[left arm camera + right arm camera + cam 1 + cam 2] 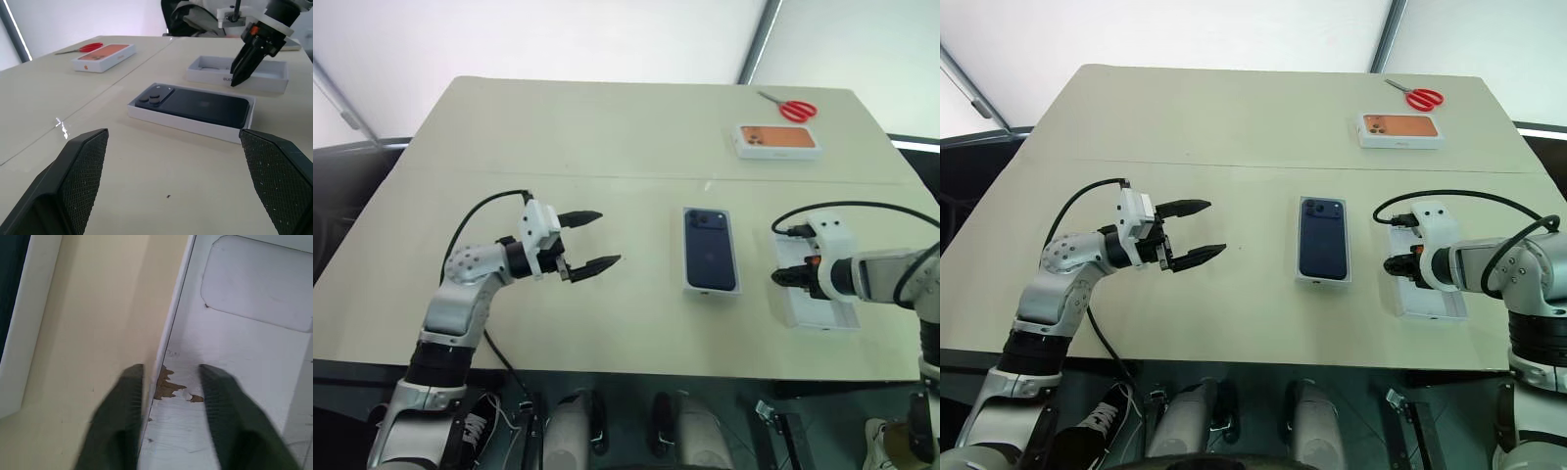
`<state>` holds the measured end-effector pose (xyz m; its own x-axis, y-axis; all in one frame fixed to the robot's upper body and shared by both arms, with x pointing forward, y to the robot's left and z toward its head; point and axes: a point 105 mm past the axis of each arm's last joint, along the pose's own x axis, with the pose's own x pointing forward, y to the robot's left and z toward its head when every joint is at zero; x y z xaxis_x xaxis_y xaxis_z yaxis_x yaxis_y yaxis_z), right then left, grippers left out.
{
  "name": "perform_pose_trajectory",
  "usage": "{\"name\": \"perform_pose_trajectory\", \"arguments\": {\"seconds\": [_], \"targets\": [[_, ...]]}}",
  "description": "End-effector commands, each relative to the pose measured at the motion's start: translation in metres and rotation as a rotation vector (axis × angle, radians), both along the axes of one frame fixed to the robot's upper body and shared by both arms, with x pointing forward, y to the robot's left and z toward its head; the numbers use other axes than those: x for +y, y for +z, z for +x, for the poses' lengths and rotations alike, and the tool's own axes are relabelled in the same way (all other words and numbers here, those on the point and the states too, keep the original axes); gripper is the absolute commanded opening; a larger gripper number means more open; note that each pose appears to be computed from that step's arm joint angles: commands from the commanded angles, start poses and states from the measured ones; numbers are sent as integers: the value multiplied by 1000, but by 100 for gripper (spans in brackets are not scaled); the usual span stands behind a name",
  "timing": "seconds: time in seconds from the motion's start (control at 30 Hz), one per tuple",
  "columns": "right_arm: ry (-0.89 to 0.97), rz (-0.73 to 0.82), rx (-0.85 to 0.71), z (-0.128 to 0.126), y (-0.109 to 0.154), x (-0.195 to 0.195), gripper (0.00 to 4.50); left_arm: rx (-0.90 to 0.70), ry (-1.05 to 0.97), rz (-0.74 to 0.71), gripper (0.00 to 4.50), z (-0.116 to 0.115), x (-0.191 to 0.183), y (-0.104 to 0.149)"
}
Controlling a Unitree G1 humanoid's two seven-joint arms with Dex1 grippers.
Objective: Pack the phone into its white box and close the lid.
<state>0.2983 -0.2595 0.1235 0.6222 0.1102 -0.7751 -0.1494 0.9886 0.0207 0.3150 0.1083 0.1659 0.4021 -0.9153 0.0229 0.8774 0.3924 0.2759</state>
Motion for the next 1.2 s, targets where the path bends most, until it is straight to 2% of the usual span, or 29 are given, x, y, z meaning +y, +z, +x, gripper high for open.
{"name": "perform_pose_trajectory", "arguments": {"seconds": [0.03, 0.07, 0.27, 0.33, 0.5, 0.53, 0.63, 0.73, 0.83, 1.03, 1.1, 1.17, 1.2], "targets": [[-6, -11, 16, -3, -1, -1, 25, -43, -8, -12, 450, -3, -4, 11], [-11, -10, 18, -3, -2, 0, 8, -40, -5, -12, 450, -2, -4, 10], [-71, 46, -44, 11, 8, 5, 8, -30, 12, -7, 450, 0, -4, 8], [-76, 102, -136, 27, 30, 15, 8, -17, 15, -7, 450, 2, -3, 8], [-28, 391, -324, 57, 87, 52, 8, 25, 56, -30, 450, 12, 1, 8], [13, 467, -347, 59, 96, 64, 8, 31, 76, -38, 450, 15, 3, 8], [70, 557, -407, 60, 115, 78, 8, 42, 106, -55, 450, 20, 5, 10], [115, 787, -467, 61, 137, 99, 8, 59, 134, -77, 450, 24, 7, 12], [196, 986, -438, 53, 133, 132, 8, 78, 174, -109, 450, 29, 7, 14], [246, 1133, -321, 34, 104, 173, 8, 108, 178, -155, 450, 31, -3, 18], [214, 1175, -293, 32, 97, 175, 0, 125, 182, -163, 399, 32, -5, 18], [216, 1213, -254, 26, 90, 180, 0, 156, 158, -180, 321, 29, -9, 16], [212, 1206, -235, 23, 85, 182, 0, 152, 164, -176, 268, 28, -9, 16]]}}
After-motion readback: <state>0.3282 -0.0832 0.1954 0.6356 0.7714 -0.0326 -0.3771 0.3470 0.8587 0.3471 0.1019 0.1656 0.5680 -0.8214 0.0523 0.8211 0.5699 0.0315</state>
